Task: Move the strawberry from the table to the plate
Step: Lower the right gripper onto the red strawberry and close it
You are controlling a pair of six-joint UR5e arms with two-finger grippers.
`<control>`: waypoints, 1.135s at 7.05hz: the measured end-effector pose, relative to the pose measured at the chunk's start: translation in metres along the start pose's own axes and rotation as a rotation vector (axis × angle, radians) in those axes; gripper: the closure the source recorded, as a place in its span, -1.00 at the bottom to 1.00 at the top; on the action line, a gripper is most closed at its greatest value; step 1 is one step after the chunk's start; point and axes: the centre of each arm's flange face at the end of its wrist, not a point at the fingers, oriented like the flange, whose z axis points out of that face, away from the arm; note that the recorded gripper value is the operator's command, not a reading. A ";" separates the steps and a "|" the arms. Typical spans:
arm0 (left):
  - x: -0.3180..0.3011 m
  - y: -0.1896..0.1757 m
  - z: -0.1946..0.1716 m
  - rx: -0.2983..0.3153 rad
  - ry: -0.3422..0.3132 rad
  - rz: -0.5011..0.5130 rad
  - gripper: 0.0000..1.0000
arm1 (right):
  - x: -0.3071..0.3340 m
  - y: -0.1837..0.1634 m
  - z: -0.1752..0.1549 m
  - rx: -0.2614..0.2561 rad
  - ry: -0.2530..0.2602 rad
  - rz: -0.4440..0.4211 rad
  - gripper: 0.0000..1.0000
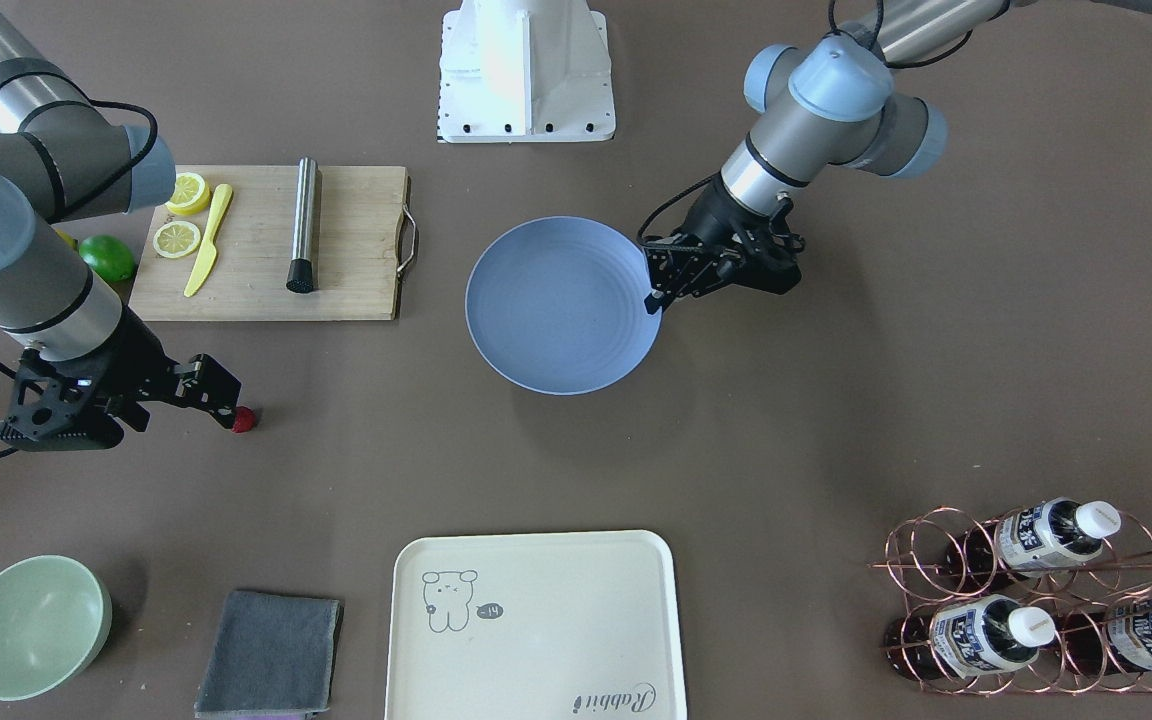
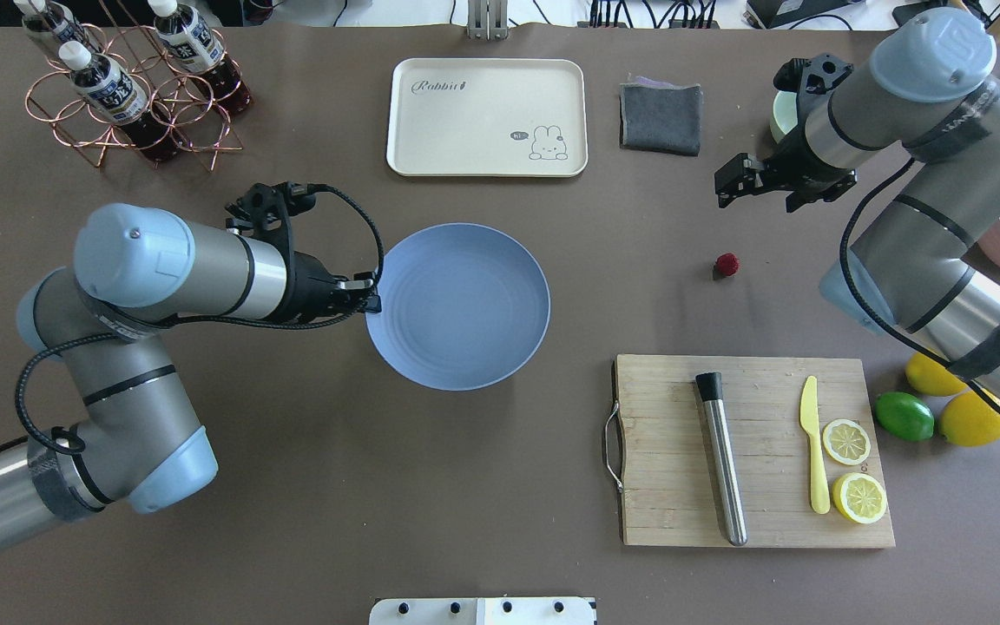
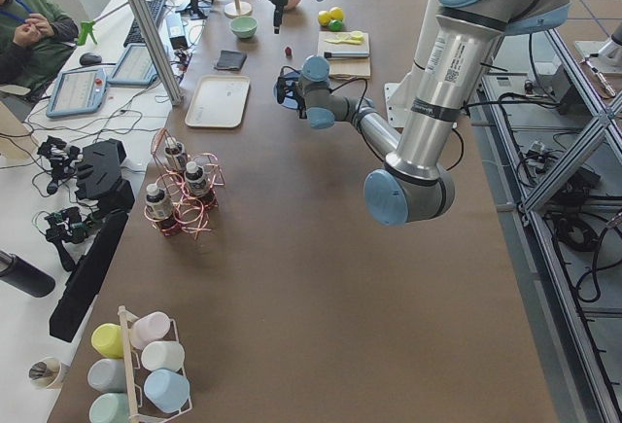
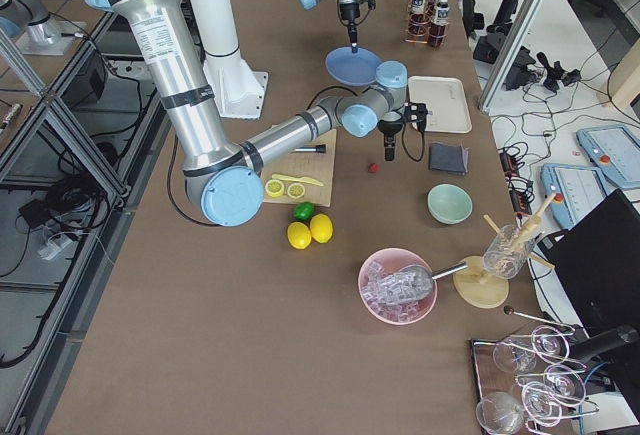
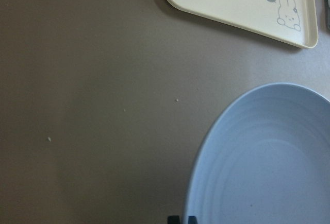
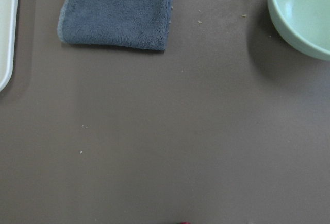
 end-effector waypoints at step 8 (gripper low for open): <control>0.022 0.050 0.046 0.043 -0.035 0.025 1.00 | -0.010 0.036 0.064 -0.039 0.084 -0.028 -1.00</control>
